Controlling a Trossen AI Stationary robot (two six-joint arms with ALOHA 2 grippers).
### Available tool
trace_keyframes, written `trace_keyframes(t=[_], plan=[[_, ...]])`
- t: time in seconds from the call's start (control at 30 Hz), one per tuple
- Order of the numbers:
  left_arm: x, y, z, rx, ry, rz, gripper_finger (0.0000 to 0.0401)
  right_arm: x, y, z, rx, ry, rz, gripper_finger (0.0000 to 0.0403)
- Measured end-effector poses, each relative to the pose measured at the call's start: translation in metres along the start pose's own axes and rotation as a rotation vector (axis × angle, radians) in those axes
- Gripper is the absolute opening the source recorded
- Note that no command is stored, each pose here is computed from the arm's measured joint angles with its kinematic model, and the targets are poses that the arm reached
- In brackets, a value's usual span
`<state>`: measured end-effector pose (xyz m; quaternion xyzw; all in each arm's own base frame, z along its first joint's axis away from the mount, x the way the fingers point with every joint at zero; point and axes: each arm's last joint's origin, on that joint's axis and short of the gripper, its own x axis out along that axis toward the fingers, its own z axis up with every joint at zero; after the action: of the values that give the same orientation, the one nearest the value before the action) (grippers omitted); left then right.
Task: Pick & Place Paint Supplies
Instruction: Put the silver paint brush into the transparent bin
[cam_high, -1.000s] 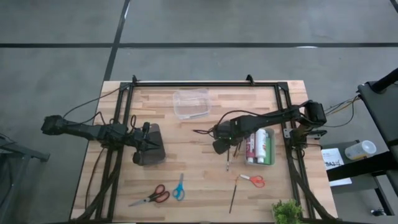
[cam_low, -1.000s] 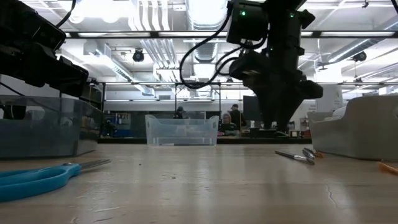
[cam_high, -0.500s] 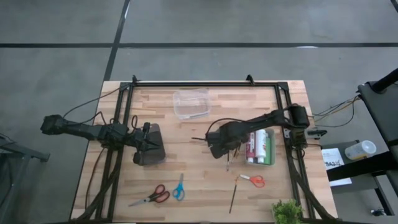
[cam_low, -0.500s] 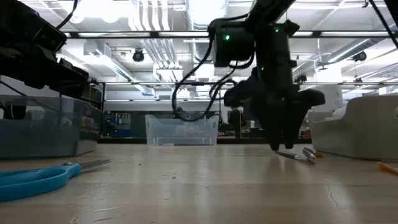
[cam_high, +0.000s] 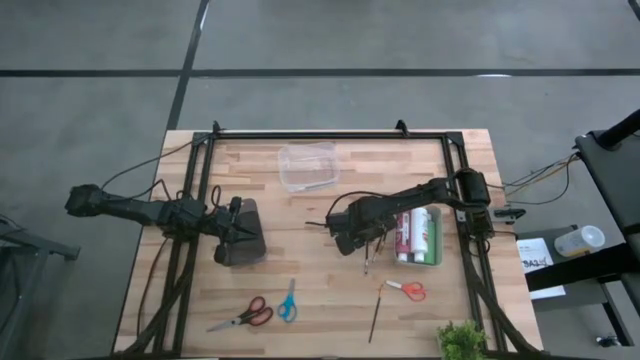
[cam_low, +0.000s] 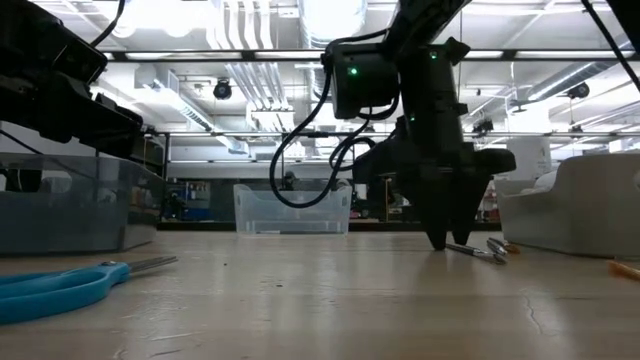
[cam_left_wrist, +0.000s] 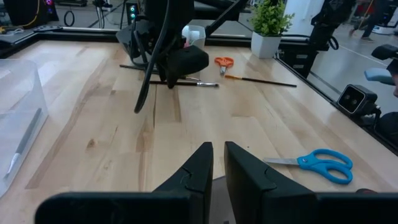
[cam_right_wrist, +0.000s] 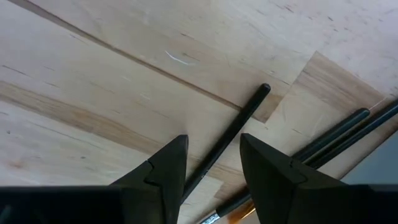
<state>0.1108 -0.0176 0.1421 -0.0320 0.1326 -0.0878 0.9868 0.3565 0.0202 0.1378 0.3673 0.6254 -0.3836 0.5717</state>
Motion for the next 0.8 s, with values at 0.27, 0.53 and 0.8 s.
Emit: trace_keyframes(t=[0.27,0.53,0.8], plan=[[0.0,0.0,0.0001,0.0,0.0,0.0,0.0051,-0.0043,0.0021,0.0014,-0.005,-0.046,0.041,0.015],[0.0,0.0,0.0001,0.0,0.0,0.0,0.0051,-0.0077,0.0039,0.0035,0.005,-0.097,0.081,0.015],[0.0,0.0,0.0001,0.0,0.0,0.0,0.0051,-0.0002,0.0018,-0.0001,-0.004,-0.092,0.074,0.015]])
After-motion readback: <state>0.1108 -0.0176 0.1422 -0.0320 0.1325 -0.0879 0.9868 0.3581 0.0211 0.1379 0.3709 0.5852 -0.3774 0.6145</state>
